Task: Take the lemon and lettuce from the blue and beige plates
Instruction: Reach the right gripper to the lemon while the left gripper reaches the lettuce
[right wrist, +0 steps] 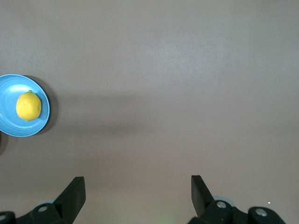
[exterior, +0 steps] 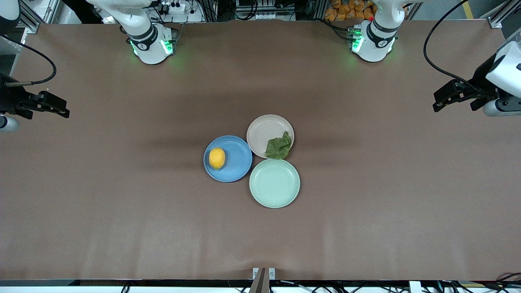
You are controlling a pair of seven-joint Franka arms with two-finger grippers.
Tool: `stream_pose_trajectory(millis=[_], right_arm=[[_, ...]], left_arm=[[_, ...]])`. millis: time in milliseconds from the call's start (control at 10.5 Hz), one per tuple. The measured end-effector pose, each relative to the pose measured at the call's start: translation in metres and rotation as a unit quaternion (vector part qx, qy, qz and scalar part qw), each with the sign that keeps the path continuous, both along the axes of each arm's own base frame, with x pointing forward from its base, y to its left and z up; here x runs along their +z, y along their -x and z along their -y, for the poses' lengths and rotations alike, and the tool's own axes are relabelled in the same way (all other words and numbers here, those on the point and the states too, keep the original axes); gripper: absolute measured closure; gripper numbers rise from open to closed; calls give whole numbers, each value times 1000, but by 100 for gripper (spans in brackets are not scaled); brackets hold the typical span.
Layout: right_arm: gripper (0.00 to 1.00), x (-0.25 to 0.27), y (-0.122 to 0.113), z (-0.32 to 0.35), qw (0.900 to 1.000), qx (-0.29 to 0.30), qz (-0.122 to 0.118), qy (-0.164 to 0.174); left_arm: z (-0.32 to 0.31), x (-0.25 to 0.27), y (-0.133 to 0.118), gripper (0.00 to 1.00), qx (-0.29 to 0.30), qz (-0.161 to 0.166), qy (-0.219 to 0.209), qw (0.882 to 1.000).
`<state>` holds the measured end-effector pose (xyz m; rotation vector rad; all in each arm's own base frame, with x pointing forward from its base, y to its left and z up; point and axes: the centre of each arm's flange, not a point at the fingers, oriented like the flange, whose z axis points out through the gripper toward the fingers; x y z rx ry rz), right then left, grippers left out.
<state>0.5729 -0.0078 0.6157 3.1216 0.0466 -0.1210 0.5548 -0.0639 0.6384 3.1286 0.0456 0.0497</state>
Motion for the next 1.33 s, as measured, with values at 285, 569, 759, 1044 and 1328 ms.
stream_pose_trajectory(millis=[285,569,759,1044,1328], right_arm=[[0,0,0,0,1000,0,0,0],[0,-19,-2,-18,999,13,-18,-28],[0,-35,-11,-36,999,25,-16,-40],[0,-99,-43,-108,997,27,-16,-70],[0,-188,-58,-195,996,-1,-46,-72]], left_arm=[[0,0,0,0,0,0,0,1000],[15,-15,-1,0,-7,-17,8,1000],[59,-40,1,0,8,-46,22,999],[148,-92,14,0,29,-66,24,997],[229,-154,40,0,79,-64,35,994]])
